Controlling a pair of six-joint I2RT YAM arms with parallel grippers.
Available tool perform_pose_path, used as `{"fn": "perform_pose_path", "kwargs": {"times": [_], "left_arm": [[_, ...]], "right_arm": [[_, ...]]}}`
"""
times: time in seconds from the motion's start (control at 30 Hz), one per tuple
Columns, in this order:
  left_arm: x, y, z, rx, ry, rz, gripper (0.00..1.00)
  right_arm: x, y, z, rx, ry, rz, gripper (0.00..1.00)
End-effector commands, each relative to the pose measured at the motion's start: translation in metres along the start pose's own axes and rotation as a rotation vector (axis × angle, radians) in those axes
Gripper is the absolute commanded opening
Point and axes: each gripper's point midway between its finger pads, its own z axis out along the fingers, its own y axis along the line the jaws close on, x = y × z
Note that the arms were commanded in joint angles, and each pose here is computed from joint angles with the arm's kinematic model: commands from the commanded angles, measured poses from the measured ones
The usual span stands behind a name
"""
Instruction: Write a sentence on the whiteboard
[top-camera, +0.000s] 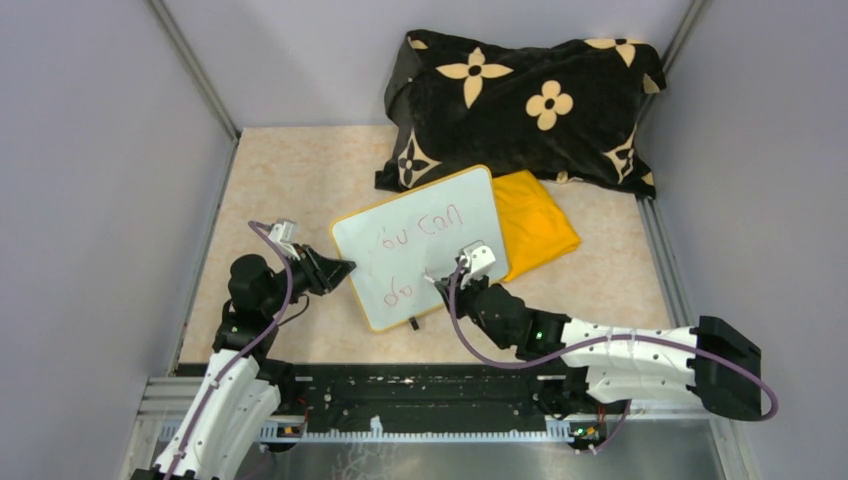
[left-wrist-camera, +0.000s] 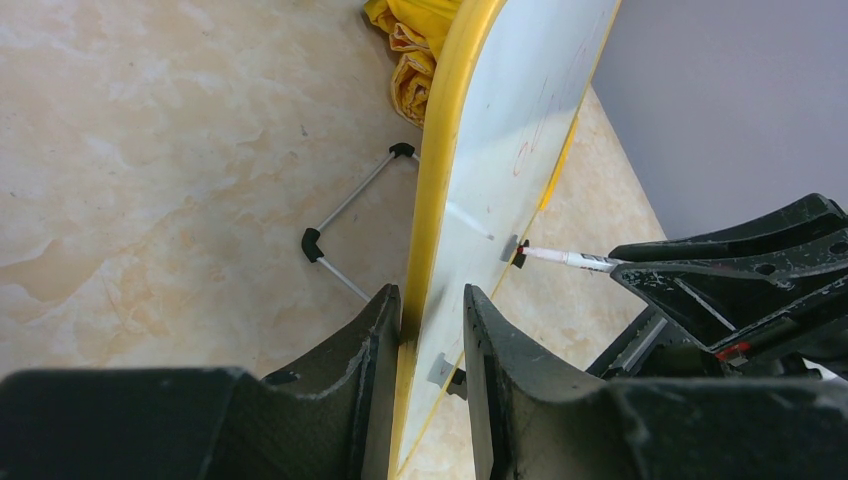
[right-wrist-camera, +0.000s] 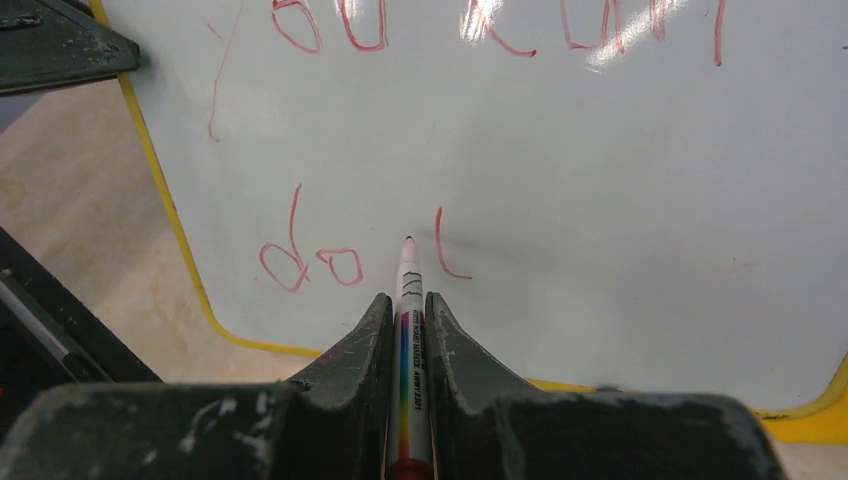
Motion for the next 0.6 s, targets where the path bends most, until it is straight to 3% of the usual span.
{"fn": "perform_pose_path", "kwargs": {"times": [0.0, 0.57], "left_arm": [[-0.003, -0.006, 0.0, 0.034, -0.01, 0.012, 0.36], [-0.003, -0.007, 0.0, 0.036, -0.013, 0.013, 0.36]], "right_arm": [[-0.024, 0.008, 0.003, -0.011, -0.079, 0.053, 0.0], [-0.008, -0.005, 0.01, 0.05, -0.039, 0.062, 0.0]]}}
